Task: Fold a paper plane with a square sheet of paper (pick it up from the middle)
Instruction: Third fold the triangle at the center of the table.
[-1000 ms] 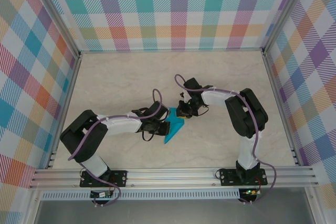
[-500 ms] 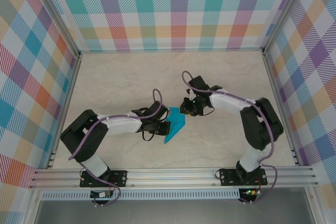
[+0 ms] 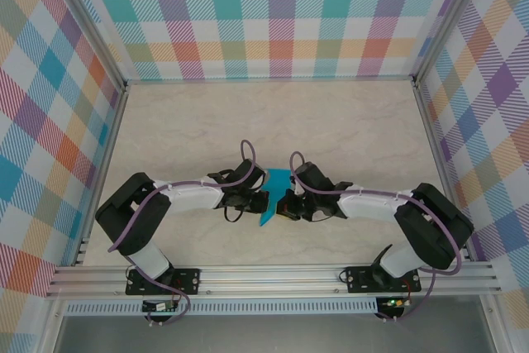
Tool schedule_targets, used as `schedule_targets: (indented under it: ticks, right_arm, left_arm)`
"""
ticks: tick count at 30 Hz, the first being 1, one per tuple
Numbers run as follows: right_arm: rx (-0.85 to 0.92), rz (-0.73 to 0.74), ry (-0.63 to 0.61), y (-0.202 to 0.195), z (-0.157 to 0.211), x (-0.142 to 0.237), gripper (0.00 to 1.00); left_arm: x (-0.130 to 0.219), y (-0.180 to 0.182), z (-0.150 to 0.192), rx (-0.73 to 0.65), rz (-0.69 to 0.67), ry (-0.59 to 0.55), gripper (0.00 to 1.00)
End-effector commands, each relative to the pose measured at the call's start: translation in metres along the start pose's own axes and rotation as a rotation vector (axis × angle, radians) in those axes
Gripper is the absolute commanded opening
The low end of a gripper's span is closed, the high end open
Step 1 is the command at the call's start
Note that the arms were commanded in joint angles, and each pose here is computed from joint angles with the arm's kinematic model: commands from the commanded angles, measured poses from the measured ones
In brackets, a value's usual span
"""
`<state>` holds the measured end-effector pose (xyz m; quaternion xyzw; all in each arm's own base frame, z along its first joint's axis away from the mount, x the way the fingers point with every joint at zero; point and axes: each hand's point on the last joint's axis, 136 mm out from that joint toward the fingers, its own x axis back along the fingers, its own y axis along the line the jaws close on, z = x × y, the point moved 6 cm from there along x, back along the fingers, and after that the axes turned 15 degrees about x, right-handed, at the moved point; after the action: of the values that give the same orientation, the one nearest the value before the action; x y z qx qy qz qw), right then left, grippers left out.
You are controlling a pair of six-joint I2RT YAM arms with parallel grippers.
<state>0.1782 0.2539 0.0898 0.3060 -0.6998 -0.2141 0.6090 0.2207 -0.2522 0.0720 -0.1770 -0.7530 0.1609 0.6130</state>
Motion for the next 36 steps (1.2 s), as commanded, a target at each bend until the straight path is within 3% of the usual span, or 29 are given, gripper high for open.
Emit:
schedule_targets:
  ticks: [1, 24, 36]
  right_arm:
    - [-0.005, -0.062, -0.02, 0.019, 0.0, -0.009, 0.0]
    - [-0.016, -0.094, -0.015, 0.023, 0.011, -0.044, 0.0]
    - [-0.045, -0.033, -0.131, 0.006, 0.022, -0.017, 0.0]
  left_arm:
    - [-0.003, 0.011, 0.007, 0.007, -0.031, 0.035, 0.05]
    - [-0.006, 0.011, 0.009, 0.009, -0.019, 0.05, 0.05]
    - [-0.009, 0.007, 0.011, 0.021, 0.019, 0.08, 0.05]
